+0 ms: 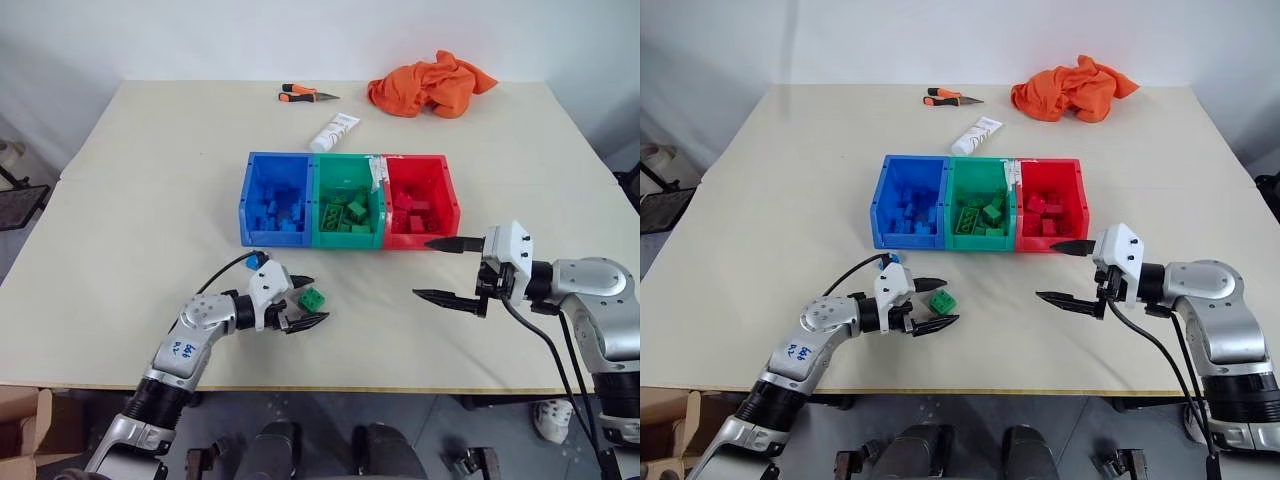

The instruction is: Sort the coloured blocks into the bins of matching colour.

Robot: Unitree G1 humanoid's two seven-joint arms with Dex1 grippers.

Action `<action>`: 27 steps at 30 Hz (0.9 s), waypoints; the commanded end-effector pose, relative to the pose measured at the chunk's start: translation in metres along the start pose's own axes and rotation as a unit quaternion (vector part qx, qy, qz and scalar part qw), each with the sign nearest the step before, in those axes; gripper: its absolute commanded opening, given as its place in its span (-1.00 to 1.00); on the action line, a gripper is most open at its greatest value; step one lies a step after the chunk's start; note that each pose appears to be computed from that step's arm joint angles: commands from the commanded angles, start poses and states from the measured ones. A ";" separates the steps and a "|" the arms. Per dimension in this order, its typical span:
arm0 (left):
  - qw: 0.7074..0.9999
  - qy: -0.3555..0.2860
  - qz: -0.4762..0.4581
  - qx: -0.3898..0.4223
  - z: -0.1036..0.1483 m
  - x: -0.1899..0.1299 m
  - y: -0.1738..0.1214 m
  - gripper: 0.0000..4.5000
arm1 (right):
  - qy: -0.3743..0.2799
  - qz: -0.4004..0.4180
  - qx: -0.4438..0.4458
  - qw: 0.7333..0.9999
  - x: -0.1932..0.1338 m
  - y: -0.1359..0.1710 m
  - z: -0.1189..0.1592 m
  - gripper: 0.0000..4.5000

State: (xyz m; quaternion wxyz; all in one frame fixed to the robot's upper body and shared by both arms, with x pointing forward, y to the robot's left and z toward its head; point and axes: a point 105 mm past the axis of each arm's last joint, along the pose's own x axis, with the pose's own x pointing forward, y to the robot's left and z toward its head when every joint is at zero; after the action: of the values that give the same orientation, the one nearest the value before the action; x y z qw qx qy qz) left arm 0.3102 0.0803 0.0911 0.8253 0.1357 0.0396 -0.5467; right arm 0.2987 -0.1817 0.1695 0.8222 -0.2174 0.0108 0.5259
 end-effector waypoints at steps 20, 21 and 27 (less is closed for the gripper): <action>0.986 -0.119 0.078 0.083 0.095 0.043 0.046 -0.13 | -0.015 -0.113 -0.022 0.993 -0.039 -0.007 0.019 1.00; 0.984 -0.124 0.088 0.089 0.102 0.048 0.054 -0.13 | -0.020 -0.123 -0.020 0.992 -0.041 -0.005 0.020 1.00; 0.976 -0.123 0.146 0.106 0.132 0.078 0.094 0.03 | -0.036 -0.167 -0.011 0.985 -0.048 0.004 0.024 1.00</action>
State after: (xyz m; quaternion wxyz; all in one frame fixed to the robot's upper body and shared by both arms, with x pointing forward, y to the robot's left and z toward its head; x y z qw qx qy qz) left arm 0.4084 0.0101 0.2036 0.8694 0.1515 -0.1161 -0.4558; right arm 0.2741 -0.2134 0.1888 0.8923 -0.2041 -0.0337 0.4013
